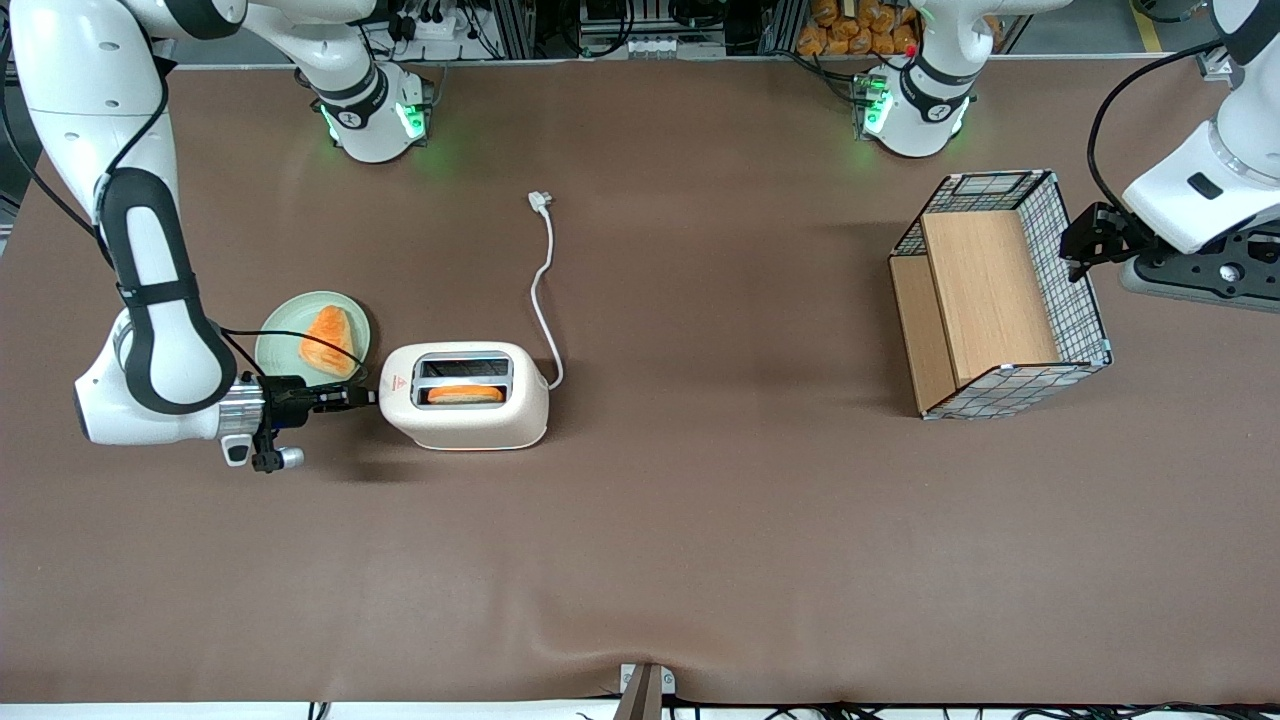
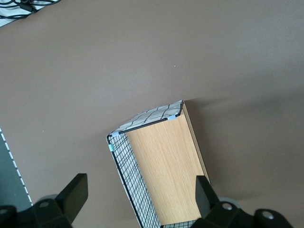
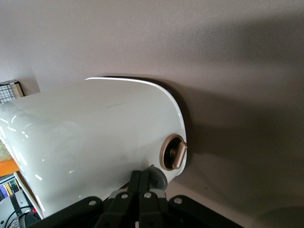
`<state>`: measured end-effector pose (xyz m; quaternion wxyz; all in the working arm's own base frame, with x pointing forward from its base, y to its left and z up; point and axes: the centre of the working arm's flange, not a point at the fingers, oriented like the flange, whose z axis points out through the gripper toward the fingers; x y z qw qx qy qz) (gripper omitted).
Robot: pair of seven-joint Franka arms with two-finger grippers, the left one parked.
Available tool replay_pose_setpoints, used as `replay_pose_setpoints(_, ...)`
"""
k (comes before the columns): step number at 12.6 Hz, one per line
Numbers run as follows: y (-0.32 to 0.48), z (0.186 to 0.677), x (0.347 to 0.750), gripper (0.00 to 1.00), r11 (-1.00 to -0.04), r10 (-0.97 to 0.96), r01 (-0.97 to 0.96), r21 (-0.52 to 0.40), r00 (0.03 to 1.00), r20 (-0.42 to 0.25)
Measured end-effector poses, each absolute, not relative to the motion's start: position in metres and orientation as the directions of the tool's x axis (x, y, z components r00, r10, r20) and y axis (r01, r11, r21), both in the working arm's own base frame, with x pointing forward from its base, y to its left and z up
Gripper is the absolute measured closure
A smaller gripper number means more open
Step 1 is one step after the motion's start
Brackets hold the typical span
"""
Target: Press toaster button with right arm
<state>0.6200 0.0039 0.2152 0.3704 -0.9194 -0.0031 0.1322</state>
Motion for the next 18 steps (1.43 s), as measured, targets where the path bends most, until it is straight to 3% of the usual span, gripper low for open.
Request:
replay_pose_setpoints(5, 0.004, 0.215, 0.62, 0.99, -0.726, 0.103, -0.092, -0.682, 0.965, -0.24)
replay_pose_setpoints(7, 0.004, 0.216, 0.621, 0.94, -0.727, 0.093, -0.104, -0.678, 0.964, -0.248)
replay_pose_setpoints(11, 0.006, 0.244, 0.635, 0.52, -0.759, 0.067, -0.179, -0.626, 0.935, -0.349)
replay_pose_setpoints(14, 0.007, 0.294, 0.651, 0.47, -0.818, 0.088, -0.166, -0.552, 0.91, -0.404)
replay_pose_setpoints(18, -0.009, 0.346, 0.659, 0.37, -0.876, 0.103, -0.098, -0.473, 0.918, -0.382)
